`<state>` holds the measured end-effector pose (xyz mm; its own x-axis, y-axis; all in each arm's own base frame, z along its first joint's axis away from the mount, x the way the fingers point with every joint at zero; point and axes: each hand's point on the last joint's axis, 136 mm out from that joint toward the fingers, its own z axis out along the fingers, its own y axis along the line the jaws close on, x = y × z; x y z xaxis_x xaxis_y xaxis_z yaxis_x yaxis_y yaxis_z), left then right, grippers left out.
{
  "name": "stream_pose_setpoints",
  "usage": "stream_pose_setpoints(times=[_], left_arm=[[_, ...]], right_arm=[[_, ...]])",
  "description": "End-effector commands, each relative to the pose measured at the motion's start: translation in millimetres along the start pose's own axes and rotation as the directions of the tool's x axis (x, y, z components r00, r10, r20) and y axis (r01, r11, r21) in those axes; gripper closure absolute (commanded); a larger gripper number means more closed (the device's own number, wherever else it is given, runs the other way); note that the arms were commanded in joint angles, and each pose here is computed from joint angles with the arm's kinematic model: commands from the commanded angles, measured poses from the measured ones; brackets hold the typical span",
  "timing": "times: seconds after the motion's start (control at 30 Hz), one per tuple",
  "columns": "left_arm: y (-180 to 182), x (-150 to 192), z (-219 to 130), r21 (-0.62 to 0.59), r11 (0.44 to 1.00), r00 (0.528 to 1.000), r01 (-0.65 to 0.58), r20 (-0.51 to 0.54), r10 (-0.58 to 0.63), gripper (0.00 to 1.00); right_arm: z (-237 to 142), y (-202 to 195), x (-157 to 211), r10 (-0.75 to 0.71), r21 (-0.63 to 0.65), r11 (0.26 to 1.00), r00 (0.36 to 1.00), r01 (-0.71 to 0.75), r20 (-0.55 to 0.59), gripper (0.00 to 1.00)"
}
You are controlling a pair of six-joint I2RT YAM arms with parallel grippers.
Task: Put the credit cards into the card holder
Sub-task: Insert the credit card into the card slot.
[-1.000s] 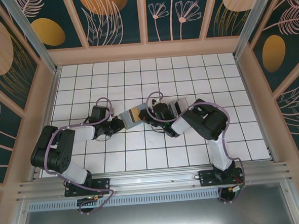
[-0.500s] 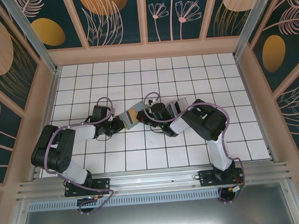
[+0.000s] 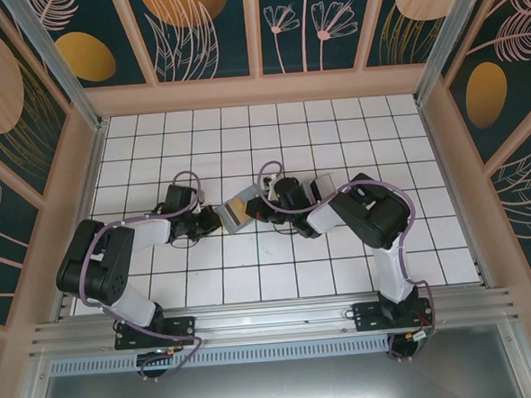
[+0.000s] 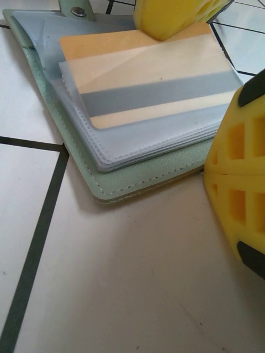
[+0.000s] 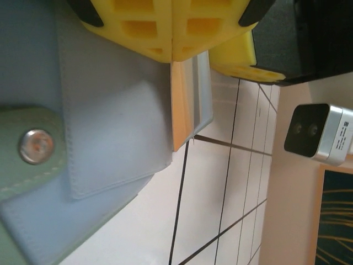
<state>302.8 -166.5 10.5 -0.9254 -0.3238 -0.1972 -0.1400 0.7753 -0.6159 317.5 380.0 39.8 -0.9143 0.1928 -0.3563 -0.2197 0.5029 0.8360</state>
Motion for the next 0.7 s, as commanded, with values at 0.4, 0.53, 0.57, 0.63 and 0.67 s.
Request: stream_pose_setpoints(times=[0.4,0.53,0.57,0.63,0.67], left_arm=[[28,-7,6,-0.121,0.991,0.998,0.050,0.048,-0.045,1.00],[27,-5,6,-0.112,0.992,0.998,0.056,0.048,-0.051,1.00],[27,-4,7,-0.107,0.993,0.998,0.058,0.046,-0.054,1.00],[27,-2,8,-0.101,0.993,0.998,0.059,0.034,-0.056,1.00],[27,-1,9,-0.098,0.993,0.998,0.063,0.031,-0.061,1.00]], right_arm=[[18,9,31,-0.053,-0.023,0.998,0.987,0.050,-0.152,0.97],[13,6,28,-0.049,0.001,0.999,0.992,0.050,-0.115,0.96],[12,5,28,-0.054,0.006,0.998,0.992,0.055,-0.111,0.93],[10,4,29,-0.062,0.014,0.998,0.992,0.064,-0.110,0.90],[9,3,31,-0.061,0.012,0.998,0.992,0.063,-0.114,0.91]])
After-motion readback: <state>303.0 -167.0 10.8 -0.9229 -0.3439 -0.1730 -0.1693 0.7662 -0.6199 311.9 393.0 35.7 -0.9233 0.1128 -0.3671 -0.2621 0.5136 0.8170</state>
